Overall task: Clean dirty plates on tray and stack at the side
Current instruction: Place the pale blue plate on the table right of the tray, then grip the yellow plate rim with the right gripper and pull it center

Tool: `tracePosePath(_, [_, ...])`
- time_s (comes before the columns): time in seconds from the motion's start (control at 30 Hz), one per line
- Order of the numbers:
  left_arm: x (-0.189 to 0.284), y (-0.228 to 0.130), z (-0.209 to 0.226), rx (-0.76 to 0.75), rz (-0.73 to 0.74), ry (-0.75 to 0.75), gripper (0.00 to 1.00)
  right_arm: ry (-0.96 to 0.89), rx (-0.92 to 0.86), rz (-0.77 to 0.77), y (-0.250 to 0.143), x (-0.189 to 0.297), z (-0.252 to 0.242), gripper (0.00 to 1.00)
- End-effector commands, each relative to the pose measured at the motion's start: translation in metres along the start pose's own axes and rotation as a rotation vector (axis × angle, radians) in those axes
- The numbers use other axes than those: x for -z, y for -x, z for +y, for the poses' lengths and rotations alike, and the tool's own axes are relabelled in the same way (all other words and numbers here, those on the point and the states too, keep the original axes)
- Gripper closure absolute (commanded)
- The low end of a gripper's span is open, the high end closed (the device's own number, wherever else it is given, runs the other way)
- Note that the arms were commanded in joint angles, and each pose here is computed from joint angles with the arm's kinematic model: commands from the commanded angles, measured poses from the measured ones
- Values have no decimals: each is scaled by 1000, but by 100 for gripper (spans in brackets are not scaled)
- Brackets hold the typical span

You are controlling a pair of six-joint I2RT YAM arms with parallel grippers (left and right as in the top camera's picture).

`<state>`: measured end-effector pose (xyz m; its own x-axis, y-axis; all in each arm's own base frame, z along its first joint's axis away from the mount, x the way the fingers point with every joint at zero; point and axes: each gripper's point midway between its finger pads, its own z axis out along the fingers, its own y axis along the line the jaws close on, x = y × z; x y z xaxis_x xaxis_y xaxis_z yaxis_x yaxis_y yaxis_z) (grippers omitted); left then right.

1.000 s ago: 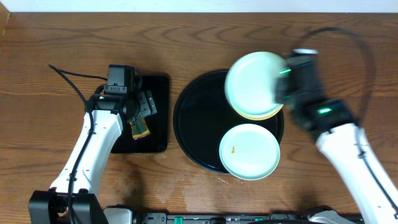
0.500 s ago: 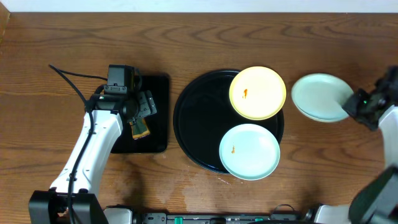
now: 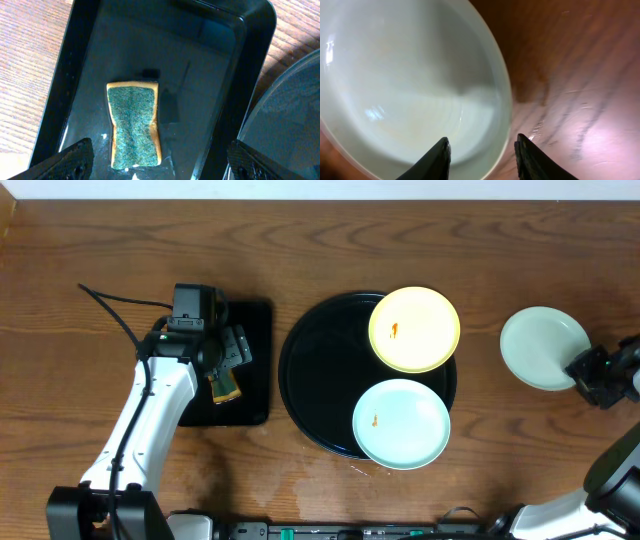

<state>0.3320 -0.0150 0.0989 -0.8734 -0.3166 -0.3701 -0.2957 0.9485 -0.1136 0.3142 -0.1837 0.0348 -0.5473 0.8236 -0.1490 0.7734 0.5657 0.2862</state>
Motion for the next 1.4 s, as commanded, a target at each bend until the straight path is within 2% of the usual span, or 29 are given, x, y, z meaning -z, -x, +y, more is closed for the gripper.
tracePosePath(0.0, [1, 0, 1, -4, 1, 3, 13, 102, 76, -71, 5, 34, 28, 58])
tracePosePath(0.1, [1, 0, 1, -4, 1, 2, 14, 230, 224, -123, -5, 64, 72, 55])
tracePosePath(0.23, [1, 0, 1, -1, 1, 2, 14, 353, 480, -117, -49, 86, 138, 56])
tracePosePath(0.33, [1, 0, 1, -1, 2, 2, 14, 276, 630, -102, -82, 72, 162, 63])
tracePosePath(0.43, [1, -4, 2, -2, 18, 9, 14, 94, 762, -127, -102, 39, 173, 66])
tracePosePath(0.53, [1, -7, 3, -2, 28, 13, 13, -34, 831, -168, -106, 10, 177, 65])
tracePosePath(0.63, [1, -8, 4, -3, 32, 15, 13, -56, 884, -189, -111, -17, 190, 67])
tracePosePath(0.77, [1, -8, 4, -2, 32, 15, 13, -66, 904, -162, -118, -45, 191, 68])
tracePosePath(0.8, [1, -8, 4, -2, 32, 15, 13, -74, 899, -151, -119, -50, 189, 77])
tracePosePath(0.83, [1, -8, 4, -3, 33, 15, 13, -79, 898, -142, -120, -52, 187, 91])
tracePosePath(0.87, [1, -8, 4, -3, 33, 15, 13, -74, 899, -131, -122, -54, 186, 99])
tracePosePath(1.23, [1, -8, 4, -3, 32, 15, 13, 156, 876, -17, -162, -7, 212, 99])
tracePosePath(1.37, [1, -8, 4, -2, 32, 15, 13, 154, 758, 35, -181, 0, 210, 99])
